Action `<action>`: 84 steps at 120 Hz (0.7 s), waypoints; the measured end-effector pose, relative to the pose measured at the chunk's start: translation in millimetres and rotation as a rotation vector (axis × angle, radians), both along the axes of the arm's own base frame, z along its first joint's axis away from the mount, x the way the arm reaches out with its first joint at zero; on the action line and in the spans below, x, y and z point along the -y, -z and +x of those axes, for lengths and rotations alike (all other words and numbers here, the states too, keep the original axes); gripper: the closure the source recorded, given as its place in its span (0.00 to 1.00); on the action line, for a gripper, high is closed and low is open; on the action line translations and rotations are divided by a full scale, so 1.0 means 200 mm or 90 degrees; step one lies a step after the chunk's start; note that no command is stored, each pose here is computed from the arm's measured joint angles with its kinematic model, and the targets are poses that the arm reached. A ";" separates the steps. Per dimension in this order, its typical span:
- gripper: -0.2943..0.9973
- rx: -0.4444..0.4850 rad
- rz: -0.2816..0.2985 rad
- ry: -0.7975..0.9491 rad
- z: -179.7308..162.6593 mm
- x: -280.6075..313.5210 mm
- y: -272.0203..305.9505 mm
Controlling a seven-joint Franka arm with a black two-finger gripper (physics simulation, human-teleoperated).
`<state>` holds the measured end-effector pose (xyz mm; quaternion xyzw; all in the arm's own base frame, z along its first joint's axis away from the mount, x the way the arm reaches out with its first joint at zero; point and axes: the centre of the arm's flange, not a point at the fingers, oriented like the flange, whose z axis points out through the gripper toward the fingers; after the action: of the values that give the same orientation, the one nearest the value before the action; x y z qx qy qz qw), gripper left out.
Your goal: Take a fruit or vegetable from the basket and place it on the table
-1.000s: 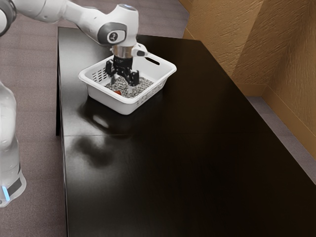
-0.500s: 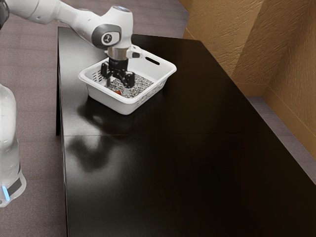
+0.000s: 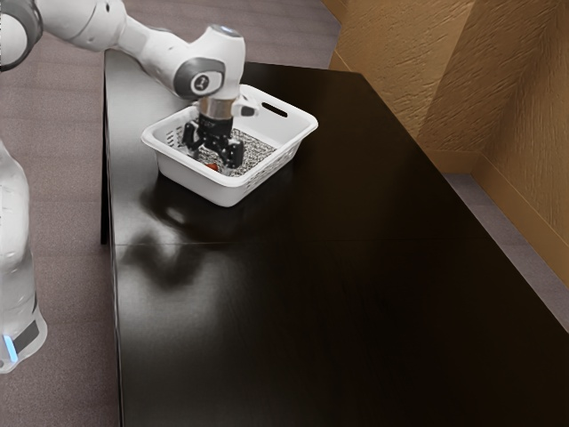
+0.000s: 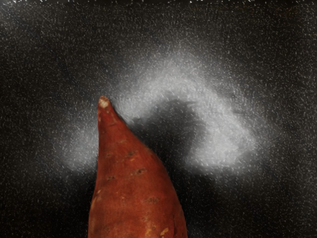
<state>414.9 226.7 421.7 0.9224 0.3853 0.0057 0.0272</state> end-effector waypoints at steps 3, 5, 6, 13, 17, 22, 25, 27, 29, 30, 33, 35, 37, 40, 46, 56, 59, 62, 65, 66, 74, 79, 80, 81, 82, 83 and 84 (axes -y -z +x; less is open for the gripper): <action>0.24 0.000 0.001 -0.001 0.00 0.00 0.00; 0.24 0.001 0.001 -0.001 0.01 0.00 0.00; 0.24 0.002 0.002 -0.001 0.01 0.00 0.00; 0.24 0.005 0.004 -0.001 0.01 -0.01 0.00; 0.24 0.006 0.004 -0.001 0.01 -0.01 0.00; 0.24 0.006 0.005 0.000 0.02 0.00 0.01; 0.24 0.007 0.006 0.001 0.02 0.00 0.01; 0.24 0.007 0.006 0.001 0.02 0.00 0.01; 0.24 0.008 0.007 0.001 0.03 0.00 0.01; 0.24 0.008 0.007 0.001 0.03 0.00 0.01; 0.24 0.008 0.007 0.001 0.03 0.00 0.01; 0.24 0.008 0.007 0.001 0.03 0.00 0.01; 0.24 0.008 0.007 0.000 0.03 0.00 0.01; 0.24 0.008 0.008 0.000 0.03 0.00 0.02; 0.25 0.008 0.008 -0.001 0.03 -0.01 0.02; 0.25 0.008 0.005 -0.004 0.03 -0.01 0.03; 0.25 0.008 0.004 -0.005 0.03 -0.01 0.04; 0.26 0.007 0.003 -0.006 0.04 -0.01 0.04; 0.27 0.007 0.003 -0.007 0.04 -0.01 0.05; 0.27 0.007 0.003 -0.008 0.04 -0.01 0.05; 0.35 0.006 0.002 -0.011 0.04 -0.01 0.05; 0.39 0.004 0.001 -0.013 0.04 -0.01 0.06; 0.40 0.003 0.001 -0.013 0.04 -0.01 0.06; 0.40 0.003 0.001 -0.013 0.04 -0.01 0.07; 0.41 0.002 0.001 -0.014 0.04 -0.01 0.07; 0.42 0.002 0.001 -0.014 0.04 -0.01 0.07; 0.43 0.001 0.001 -0.014 0.04 -0.01 0.07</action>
<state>423.6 228.9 407.0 0.9180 0.3956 0.0071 0.0270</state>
